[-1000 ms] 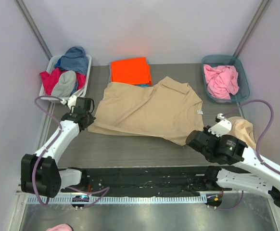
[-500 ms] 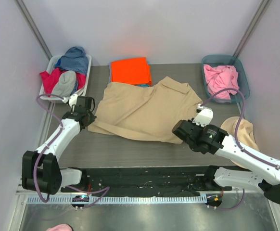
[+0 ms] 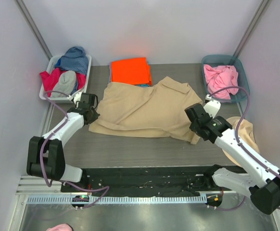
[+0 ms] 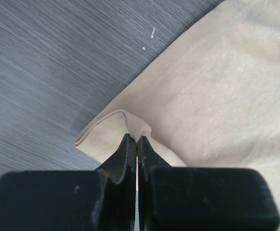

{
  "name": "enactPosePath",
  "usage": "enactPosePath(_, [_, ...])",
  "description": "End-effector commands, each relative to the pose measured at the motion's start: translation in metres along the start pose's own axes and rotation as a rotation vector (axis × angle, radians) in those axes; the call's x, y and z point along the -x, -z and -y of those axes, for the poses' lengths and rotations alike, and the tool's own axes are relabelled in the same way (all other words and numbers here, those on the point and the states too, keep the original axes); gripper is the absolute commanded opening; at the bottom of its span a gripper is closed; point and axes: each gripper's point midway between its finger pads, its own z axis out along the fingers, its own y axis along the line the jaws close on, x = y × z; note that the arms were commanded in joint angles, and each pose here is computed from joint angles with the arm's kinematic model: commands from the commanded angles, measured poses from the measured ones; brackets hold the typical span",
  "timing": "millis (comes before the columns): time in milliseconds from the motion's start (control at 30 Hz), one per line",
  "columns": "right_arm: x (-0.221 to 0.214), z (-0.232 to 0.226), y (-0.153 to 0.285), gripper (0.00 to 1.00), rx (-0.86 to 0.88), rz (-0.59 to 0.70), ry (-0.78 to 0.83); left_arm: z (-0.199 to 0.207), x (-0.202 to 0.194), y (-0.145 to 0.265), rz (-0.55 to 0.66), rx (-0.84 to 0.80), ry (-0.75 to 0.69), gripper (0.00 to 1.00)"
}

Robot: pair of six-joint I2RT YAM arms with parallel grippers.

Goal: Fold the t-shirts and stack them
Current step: Fold the tshirt

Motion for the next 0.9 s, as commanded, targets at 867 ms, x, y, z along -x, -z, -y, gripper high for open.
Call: enactPosePath(867, [0.052,-0.003,-0.080,0.01,-0.055,-0.001,-0.018,0.045,0.043,-0.030,0.070,-0.027,-0.004,0.00])
